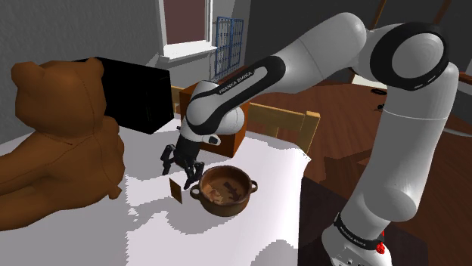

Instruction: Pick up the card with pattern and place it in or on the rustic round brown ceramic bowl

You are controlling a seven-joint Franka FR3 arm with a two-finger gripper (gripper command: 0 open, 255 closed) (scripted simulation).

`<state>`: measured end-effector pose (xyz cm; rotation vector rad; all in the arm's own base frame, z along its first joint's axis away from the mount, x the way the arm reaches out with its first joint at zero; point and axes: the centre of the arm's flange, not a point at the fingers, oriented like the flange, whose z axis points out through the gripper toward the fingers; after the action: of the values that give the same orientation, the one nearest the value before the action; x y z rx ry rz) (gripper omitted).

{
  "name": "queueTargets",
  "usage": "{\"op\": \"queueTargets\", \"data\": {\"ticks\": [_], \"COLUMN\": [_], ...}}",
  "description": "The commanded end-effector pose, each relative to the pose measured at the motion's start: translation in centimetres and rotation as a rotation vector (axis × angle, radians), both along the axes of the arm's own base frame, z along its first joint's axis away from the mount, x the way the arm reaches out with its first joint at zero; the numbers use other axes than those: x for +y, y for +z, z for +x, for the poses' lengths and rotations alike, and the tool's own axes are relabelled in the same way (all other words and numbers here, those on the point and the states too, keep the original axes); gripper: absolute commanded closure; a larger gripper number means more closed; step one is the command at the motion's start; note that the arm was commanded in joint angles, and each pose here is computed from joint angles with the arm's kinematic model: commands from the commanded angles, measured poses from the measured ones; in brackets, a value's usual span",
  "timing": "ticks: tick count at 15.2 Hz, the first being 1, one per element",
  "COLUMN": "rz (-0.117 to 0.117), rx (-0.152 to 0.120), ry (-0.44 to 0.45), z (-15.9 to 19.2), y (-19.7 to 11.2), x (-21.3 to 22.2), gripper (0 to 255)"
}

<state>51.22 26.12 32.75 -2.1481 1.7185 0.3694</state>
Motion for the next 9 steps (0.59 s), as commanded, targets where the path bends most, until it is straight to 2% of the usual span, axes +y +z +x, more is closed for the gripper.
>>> {"op": "queueTargets", "data": {"ticks": [1, 6, 7, 9], "rz": [0.0, 0.0, 0.0, 0.0], "rx": [0.0, 0.0, 0.0, 0.0], "ry": [0.0, 0.0, 0.0, 0.0], "z": [-0.01, -0.01, -0.01, -0.01], "y": [-0.17, -0.17, -0.17, -0.17], "x": [0.06, 0.06, 0.06, 0.06], "gripper": [0, 0, 255, 255]}}
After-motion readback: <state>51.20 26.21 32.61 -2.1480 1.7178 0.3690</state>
